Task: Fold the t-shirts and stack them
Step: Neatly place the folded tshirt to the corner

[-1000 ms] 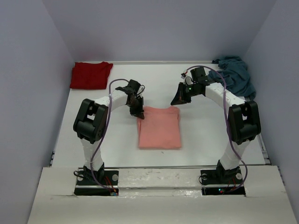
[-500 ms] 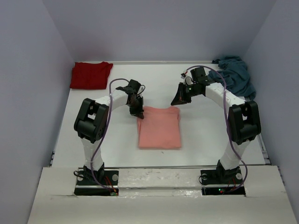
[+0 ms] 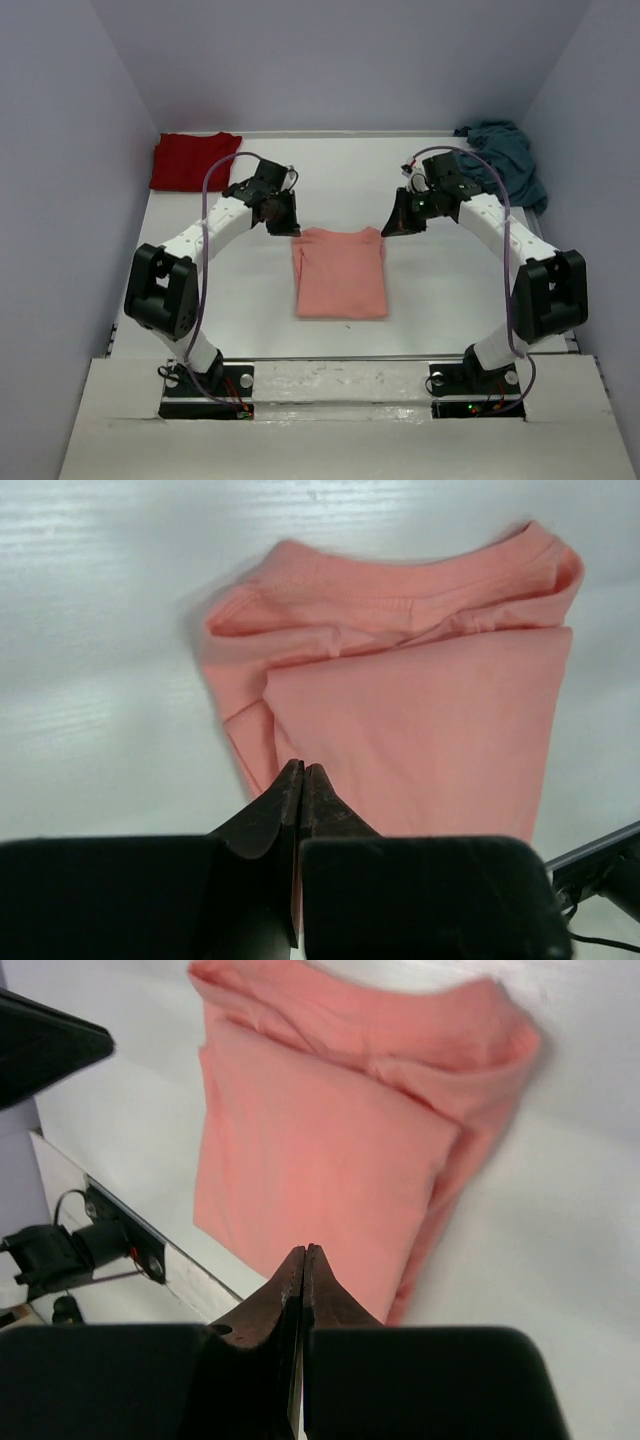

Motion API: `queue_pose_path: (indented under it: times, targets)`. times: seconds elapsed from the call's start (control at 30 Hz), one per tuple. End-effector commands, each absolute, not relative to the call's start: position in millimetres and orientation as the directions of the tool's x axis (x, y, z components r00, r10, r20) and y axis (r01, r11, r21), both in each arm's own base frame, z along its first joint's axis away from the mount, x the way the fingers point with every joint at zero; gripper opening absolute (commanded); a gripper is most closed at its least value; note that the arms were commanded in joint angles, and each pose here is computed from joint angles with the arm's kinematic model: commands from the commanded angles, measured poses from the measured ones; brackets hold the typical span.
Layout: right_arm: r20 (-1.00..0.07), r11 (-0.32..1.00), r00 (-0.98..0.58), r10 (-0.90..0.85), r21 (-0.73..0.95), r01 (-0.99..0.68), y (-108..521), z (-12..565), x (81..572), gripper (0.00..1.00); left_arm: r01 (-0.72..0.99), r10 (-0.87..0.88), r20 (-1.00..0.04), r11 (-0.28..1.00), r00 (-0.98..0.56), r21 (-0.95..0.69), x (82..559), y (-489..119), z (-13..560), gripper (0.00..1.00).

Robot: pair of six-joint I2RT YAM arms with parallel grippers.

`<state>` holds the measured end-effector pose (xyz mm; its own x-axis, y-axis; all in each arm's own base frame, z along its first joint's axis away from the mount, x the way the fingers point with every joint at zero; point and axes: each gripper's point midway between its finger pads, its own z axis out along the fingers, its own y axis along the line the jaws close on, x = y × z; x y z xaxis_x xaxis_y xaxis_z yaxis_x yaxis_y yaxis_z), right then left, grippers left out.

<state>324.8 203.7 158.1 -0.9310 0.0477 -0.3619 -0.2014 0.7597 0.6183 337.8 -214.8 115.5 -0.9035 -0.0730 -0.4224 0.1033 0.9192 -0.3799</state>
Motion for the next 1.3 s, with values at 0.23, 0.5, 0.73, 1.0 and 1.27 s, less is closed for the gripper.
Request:
queue_pose_path:
  times: [0.23, 0.5, 0.73, 1.0, 1.27]
  targets:
    - [-0.33, 0.788, -0.943, 0.033, 0.589, -0.178, 181, 144, 270, 0.29, 0.054, -0.067, -0.322, 0.935, -0.944, -0.352, 271, -188, 80, 0.57]
    - [-0.331, 0.761, -0.943, 0.045, 0.622, -0.182, 186, 155, 264, 0.68, 0.081, -0.069, -0.324, 0.901, -0.944, -0.427, 263, -198, 64, 0.85]
    - [-0.344, 0.762, -0.938, 0.044, 0.619, -0.192, 185, 161, 262, 0.68, 0.103, -0.052, -0.277, 0.851, -0.96, -0.515, 251, -212, 41, 0.86]
    - [-0.345, 0.766, -0.937, 0.048, 0.615, -0.188, 184, 162, 262, 0.69, 0.09, -0.042, -0.223, 0.83, -0.974, -0.55, 249, -222, 22, 0.86]
    - [-0.338, 0.776, -0.94, 0.054, 0.606, -0.174, 182, 158, 264, 0.69, 0.093, -0.017, -0.191, 0.829, -0.981, -0.551, 253, -227, 13, 0.3]
